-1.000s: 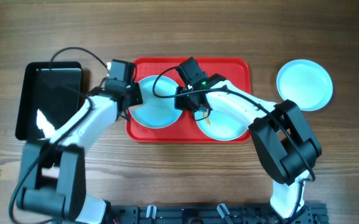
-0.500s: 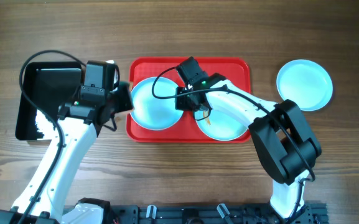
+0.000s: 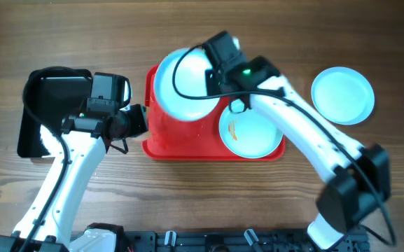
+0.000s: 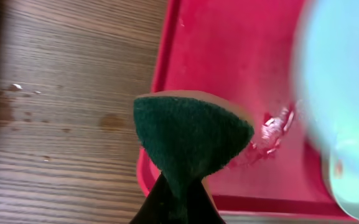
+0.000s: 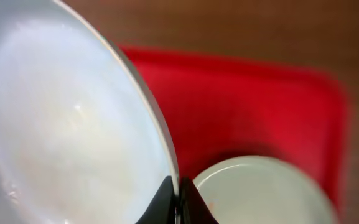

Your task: Clean dirty plates on tray and stack at the side

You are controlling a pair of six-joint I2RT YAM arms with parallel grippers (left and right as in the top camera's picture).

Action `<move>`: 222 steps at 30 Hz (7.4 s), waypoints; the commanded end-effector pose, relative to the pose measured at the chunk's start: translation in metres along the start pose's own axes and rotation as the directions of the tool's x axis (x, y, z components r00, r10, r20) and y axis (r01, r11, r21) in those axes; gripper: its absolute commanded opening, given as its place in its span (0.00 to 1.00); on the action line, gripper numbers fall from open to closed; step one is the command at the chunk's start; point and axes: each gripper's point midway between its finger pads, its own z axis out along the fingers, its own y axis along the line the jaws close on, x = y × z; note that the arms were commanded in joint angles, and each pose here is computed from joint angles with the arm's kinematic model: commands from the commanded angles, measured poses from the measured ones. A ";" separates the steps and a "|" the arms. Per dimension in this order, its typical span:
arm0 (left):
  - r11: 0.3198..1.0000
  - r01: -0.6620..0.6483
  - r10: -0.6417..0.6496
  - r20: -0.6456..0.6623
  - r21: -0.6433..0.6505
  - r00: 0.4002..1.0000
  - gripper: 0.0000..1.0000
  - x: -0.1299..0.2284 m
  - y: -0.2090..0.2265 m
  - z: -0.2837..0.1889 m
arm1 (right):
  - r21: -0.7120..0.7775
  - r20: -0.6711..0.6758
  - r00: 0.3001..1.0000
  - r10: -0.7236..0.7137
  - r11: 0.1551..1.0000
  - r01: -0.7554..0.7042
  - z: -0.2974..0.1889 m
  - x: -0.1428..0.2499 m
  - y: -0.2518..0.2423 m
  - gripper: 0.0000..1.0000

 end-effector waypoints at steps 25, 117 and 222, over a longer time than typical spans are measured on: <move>1.000 0.009 -0.007 -0.117 0.018 0.993 0.04 0.012 -0.001 0.032 | 0.805 0.083 0.744 -0.663 0.485 0.342 -0.117 -0.056 0.003 0.04; 0.992 0.002 0.010 -0.090 0.130 0.996 0.04 0.003 -0.022 0.032 | 0.327 0.204 0.255 0.945 0.180 -0.928 0.009 0.139 -0.405 0.04; 0.989 0.003 0.011 -0.098 0.150 0.995 0.04 0.004 -0.025 0.031 | 0.056 -0.271 0.949 0.163 0.987 -0.153 0.087 0.137 -0.169 0.70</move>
